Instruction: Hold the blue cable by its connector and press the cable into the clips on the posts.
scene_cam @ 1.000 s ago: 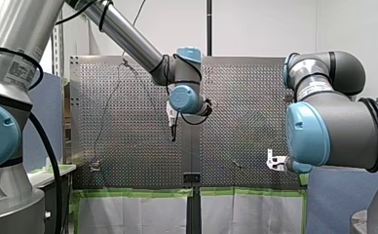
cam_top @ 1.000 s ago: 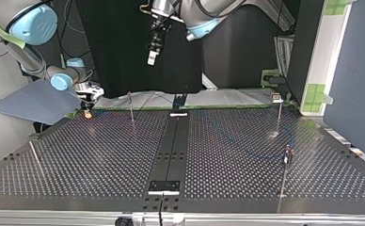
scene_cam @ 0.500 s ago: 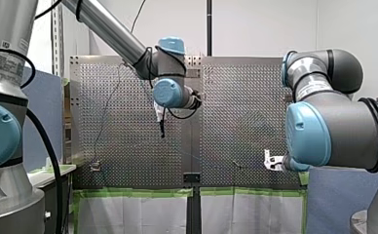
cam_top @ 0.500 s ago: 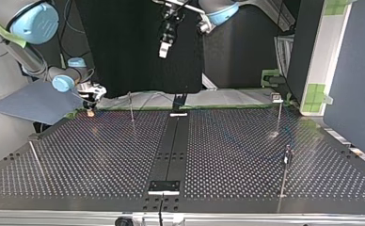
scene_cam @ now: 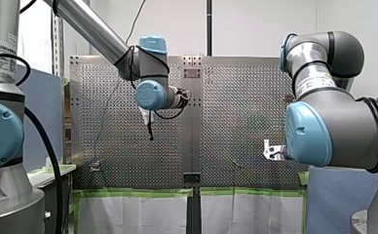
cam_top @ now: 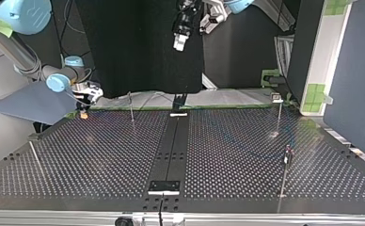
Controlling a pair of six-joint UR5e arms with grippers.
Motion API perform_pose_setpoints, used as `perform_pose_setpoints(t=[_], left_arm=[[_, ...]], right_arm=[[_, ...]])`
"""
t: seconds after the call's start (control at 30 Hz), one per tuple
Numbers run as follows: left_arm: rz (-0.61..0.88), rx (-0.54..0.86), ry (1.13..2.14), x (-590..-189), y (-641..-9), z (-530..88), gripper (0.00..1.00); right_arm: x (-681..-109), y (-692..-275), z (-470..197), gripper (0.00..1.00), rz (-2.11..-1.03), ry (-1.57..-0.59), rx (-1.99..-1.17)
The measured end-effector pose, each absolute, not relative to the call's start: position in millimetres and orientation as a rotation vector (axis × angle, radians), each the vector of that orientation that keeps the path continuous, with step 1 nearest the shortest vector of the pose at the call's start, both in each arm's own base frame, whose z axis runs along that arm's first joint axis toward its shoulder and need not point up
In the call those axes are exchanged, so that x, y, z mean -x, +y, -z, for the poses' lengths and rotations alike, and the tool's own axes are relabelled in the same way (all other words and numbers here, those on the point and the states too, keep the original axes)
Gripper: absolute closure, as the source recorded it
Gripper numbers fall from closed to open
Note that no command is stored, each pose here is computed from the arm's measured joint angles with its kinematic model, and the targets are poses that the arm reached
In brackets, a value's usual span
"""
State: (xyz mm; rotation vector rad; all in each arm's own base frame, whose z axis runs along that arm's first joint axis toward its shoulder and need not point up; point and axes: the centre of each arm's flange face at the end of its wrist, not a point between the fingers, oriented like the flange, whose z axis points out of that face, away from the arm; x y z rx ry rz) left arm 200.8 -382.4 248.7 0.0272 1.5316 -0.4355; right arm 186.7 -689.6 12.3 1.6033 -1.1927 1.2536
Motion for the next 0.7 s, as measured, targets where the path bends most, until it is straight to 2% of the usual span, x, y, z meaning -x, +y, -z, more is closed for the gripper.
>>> perform_pose_setpoints(t=[0.27, 0.7], left_arm=[[0.395, -0.078, 1.583, -189.1, -371.6, -198.9, 0.13], [0.301, -0.145, 1.671, -161.5, -337.9, -121.5, 0.13]], right_arm=[[-196.1, -685.9, -49.2, 1.00, -1.281, -1.179, -1.544], [-262.6, -659.3, -120.6, 1.00, -1.399, -1.167, -1.436]])
